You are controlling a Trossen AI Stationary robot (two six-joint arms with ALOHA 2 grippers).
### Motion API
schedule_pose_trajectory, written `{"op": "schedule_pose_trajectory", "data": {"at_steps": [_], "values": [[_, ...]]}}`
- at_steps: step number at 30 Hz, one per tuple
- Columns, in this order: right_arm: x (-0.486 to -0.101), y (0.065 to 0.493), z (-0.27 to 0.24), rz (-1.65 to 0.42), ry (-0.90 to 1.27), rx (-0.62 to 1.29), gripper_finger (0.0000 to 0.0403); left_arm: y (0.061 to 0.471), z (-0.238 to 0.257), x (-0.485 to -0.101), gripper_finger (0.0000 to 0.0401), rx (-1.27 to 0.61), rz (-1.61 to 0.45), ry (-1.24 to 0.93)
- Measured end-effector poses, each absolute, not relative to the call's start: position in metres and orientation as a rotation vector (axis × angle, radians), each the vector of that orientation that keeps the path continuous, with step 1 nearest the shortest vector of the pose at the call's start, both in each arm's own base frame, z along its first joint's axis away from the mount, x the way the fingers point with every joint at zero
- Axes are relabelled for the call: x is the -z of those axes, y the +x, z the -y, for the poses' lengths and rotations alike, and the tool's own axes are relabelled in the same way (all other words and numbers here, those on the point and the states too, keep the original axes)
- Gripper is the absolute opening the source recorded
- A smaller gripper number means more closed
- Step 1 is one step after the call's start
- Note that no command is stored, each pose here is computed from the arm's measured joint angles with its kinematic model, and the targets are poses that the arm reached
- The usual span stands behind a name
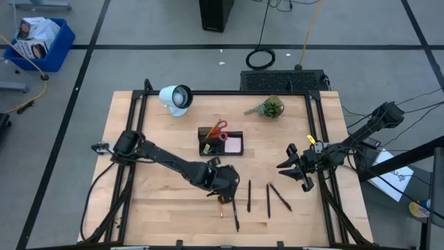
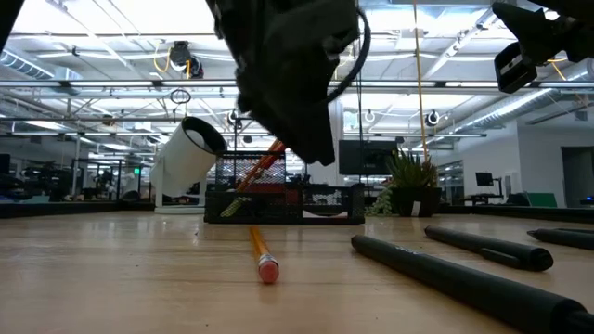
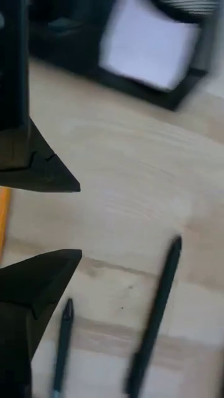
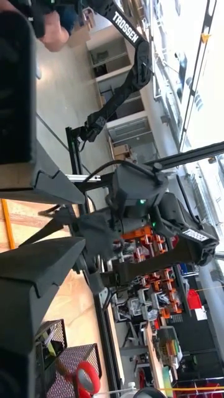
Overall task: Pick and place office supplies into organizer
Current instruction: Put the orange pencil into the black desk organizer
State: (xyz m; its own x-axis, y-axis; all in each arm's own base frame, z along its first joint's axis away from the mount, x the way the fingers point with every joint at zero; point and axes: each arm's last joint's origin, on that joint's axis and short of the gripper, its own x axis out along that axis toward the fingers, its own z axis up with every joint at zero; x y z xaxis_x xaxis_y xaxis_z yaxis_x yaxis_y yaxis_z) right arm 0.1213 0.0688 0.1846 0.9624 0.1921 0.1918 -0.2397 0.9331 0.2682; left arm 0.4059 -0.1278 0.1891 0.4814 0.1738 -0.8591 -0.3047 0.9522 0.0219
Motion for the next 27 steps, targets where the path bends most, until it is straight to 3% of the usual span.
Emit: {"op": "schedule_pose_trajectory", "data": {"at_steps": [10, 15, 20, 27], "values": [[-0.185, 0.121, -0.069, 0.164, 0.294, -0.222, 0.0089, 0.389, 0.139, -0.199, 0.0157, -0.723, -1.039, -1.095], [-0.185, 0.121, -0.069, 0.169, 0.297, -0.222, 0.0089, 0.383, 0.147, -0.199, 0.0149, -0.811, -1.101, -1.300], [-0.185, 0.121, -0.069, 0.170, 0.298, -0.223, 0.0089, 0.383, 0.154, -0.205, 0.0149, -0.931, -1.029, -1.580], [-0.185, 0.121, -0.069, 0.170, 0.297, -0.222, 0.0089, 0.386, 0.156, -0.206, 0.0150, -1.015, -0.951, -1.768]]}}
